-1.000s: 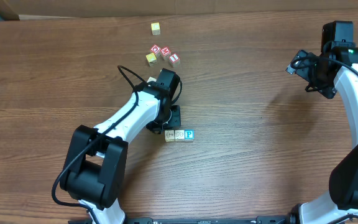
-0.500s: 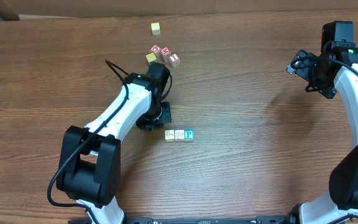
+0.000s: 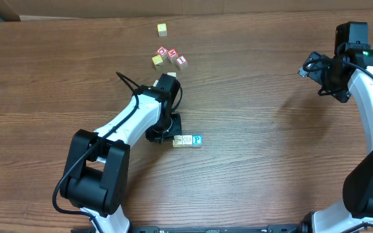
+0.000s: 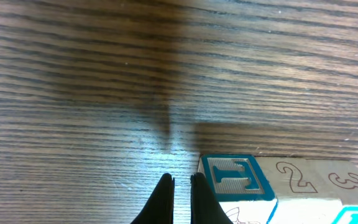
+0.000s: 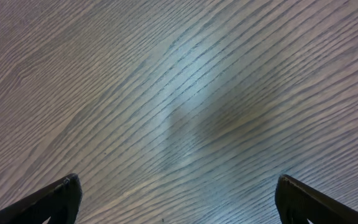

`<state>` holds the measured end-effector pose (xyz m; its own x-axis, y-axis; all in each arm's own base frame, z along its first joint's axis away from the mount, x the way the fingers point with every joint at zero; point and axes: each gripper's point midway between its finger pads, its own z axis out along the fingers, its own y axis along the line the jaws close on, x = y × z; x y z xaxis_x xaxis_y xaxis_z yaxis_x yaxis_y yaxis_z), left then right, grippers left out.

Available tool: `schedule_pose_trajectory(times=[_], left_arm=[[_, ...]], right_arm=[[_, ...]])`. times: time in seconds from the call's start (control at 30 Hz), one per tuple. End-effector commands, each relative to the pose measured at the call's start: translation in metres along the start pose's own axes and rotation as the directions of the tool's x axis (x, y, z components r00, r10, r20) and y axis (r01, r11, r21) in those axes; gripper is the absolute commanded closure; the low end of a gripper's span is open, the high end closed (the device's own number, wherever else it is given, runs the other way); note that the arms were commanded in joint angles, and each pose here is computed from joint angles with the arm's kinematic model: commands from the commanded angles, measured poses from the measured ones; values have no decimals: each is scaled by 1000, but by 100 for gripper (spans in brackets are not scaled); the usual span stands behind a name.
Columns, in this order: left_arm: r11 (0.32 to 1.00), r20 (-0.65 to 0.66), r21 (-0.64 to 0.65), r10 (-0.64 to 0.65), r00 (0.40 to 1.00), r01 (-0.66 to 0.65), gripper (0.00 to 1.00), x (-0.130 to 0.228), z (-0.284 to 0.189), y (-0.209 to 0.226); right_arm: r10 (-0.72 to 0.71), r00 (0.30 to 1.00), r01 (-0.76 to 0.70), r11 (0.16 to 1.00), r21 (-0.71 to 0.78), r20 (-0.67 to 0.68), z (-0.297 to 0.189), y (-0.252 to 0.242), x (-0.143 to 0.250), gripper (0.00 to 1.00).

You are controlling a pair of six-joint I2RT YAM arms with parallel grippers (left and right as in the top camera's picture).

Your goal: Flip 5 blocks

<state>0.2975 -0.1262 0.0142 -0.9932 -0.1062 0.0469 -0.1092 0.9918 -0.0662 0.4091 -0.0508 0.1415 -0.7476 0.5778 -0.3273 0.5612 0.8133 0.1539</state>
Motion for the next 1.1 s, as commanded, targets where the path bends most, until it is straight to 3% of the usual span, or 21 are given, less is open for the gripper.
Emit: schedule_pose_trajectory(times=[0.0, 0.3, 0.53, 0.63, 0.73, 0.8, 1.07], left_arm=[[1000, -21, 18, -11, 1000, 11, 96, 4, 4, -4], [1000, -8, 1, 8, 1000, -8, 96, -4, -4, 3], [1000, 102, 0, 15, 995, -15, 93, -51, -67, 7], [997, 204, 25, 71, 976, -78, 83, -79, -102, -2], [995, 321, -10, 97, 942, -99, 48, -106, -124, -2], [996, 390, -46, 93, 916, -82, 30, -122, -131, 2], [986, 459, -119, 159, 874, -117, 28, -154, -122, 3]], right_arm=[[-4, 1000, 4, 1000, -15, 30, -9, 3, -7, 0], [-4, 1000, 4, 1000, -15, 30, -9, 3, -7, 0], [-4, 1000, 4, 1000, -15, 30, -9, 3, -7, 0], [-4, 1000, 4, 1000, -15, 30, -9, 3, -7, 0], [-4, 1000, 4, 1000, -15, 30, -9, 3, -7, 0], [-4, 1000, 4, 1000, -15, 30, -9, 3, -7, 0], [-4, 1000, 4, 1000, -15, 30, -9, 3, -7, 0]])
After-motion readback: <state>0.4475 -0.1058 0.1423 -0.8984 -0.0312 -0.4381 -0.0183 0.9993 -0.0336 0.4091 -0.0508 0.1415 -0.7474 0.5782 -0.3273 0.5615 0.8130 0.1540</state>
